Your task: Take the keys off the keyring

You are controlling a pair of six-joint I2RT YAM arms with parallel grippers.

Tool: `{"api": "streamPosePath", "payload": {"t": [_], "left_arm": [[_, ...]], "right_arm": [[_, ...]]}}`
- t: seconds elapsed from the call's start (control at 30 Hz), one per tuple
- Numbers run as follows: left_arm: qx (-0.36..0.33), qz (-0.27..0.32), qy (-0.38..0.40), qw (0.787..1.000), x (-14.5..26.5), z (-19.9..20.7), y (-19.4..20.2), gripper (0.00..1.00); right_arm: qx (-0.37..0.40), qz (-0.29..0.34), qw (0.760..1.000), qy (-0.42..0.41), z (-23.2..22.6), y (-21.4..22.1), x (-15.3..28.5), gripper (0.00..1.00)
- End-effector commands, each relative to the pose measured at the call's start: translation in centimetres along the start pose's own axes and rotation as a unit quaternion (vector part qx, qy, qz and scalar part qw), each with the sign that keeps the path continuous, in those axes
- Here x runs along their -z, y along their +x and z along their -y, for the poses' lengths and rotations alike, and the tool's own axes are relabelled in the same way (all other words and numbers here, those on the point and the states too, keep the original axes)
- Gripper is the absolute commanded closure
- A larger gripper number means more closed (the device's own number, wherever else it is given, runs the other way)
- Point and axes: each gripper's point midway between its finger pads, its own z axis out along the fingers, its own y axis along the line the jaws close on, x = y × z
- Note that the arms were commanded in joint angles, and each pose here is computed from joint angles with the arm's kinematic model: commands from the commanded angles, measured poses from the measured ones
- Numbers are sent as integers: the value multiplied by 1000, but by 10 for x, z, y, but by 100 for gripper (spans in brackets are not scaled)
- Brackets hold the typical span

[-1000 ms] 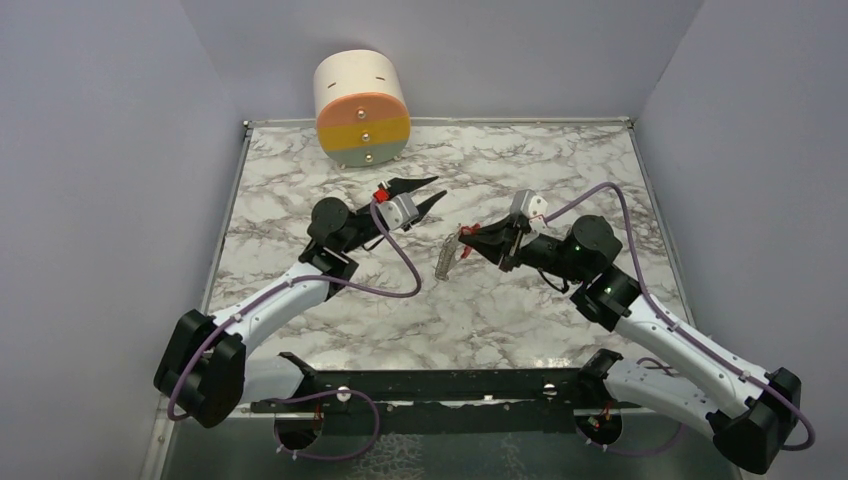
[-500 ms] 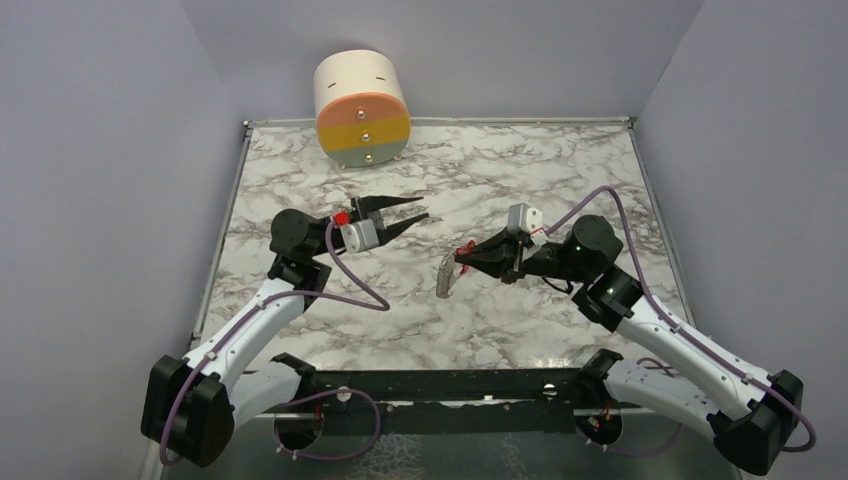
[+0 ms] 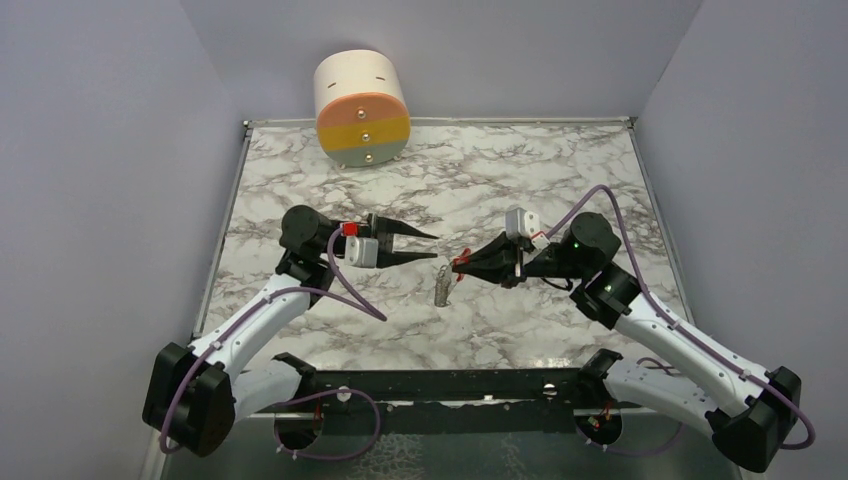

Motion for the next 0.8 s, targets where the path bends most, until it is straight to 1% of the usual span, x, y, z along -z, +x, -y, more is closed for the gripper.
{"api": "streamPosePath", "payload": {"t": [0.0, 0.1, 0.23, 0.5, 0.63, 0.77], "left_arm": [[-13, 24, 68, 997, -13, 17, -15, 67], [-15, 35, 86, 996, -21, 23, -19, 67], [-12, 36, 69, 997, -28, 16, -20, 67], [-15, 44, 73, 996, -35, 17, -24, 68], [-10, 42, 68, 997, -37, 16, -21, 76], [-10, 39, 51, 998, -37, 11, -19, 88]], "right_arm": [[28, 29, 999, -21, -4, -24, -1, 99], [26, 28, 999, -22, -3, -23, -3, 99], [24, 26, 999, -22, -3, -21, -3, 99], [26, 26, 999, -15, -1, -21, -3, 99], [27, 27, 999, -10, 0, -21, -2, 99], [28, 27, 999, -4, 3, -21, -3, 99]]}}
